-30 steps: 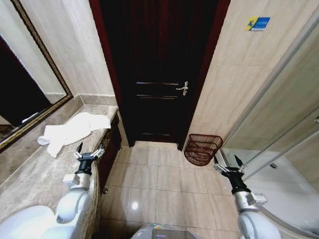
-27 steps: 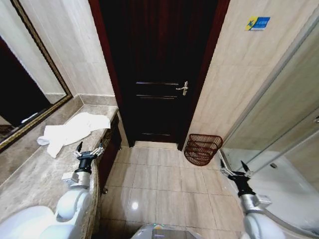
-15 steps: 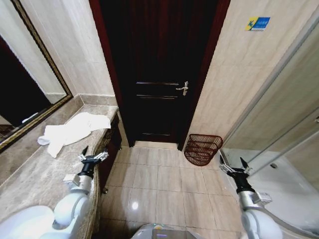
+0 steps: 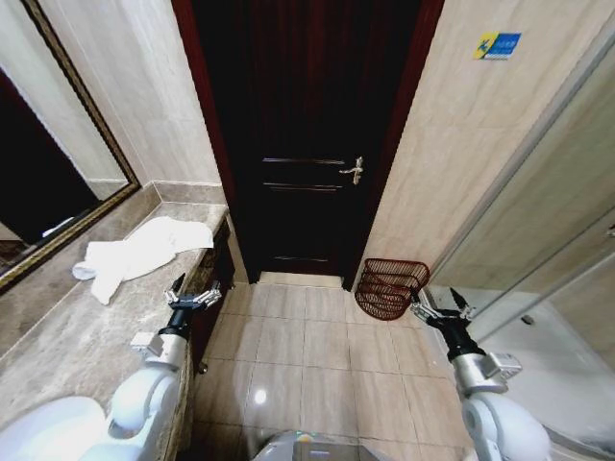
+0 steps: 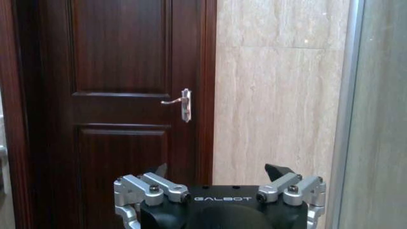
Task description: Discard the used towel into the hamper.
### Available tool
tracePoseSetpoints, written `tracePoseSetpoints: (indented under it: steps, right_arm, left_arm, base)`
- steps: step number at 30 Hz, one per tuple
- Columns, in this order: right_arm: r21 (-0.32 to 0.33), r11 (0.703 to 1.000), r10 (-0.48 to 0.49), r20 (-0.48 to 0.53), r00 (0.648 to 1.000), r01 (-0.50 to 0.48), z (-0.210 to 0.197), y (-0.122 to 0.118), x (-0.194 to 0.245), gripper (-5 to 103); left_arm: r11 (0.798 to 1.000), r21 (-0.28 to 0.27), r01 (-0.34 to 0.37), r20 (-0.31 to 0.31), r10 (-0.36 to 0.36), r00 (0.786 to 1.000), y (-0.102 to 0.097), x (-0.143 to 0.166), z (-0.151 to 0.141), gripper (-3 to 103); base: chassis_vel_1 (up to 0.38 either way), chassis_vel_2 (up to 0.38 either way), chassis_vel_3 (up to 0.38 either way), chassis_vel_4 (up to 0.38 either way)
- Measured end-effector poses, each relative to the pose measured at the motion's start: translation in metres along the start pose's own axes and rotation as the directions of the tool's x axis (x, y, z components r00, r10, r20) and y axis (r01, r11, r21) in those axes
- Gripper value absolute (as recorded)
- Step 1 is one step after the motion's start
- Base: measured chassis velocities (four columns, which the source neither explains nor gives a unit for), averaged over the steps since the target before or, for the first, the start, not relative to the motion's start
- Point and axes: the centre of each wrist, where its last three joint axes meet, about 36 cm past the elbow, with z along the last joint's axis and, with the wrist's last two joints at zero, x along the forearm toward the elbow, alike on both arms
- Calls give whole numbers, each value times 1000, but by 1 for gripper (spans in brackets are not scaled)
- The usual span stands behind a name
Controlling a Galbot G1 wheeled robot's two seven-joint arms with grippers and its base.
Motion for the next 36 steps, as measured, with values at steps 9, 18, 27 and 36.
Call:
tracePoseSetpoints:
  steps: [9, 18, 27, 36]
  right_arm:
    - [-2, 1000, -14, 20, 1000, 15, -3, 0, -5, 100]
    - [2, 1000, -13, 16, 1000, 13, -2, -1, -2, 100]
    - [11, 1000, -8, 15, 1000, 7, -5, -2, 0, 100]
    - [16, 1000, -5, 6, 1000, 5, -3, -4, 0, 100]
  left_arm:
    - [1000, -9, 13, 5, -13, 1000, 0, 6, -4, 100]
    - [1000, -9, 24, 11, -24, 1000, -2, 6, -5, 100]
    - [999, -47, 26, 34, -24, 999, -3, 6, -4, 100]
    - [998, -64, 22, 40, -20, 999, -3, 7, -4, 100]
  base:
    - [0, 0, 0, 0]
    - [0, 0, 0, 0]
    - [0, 0, 0, 0]
    - [0, 0, 0, 0]
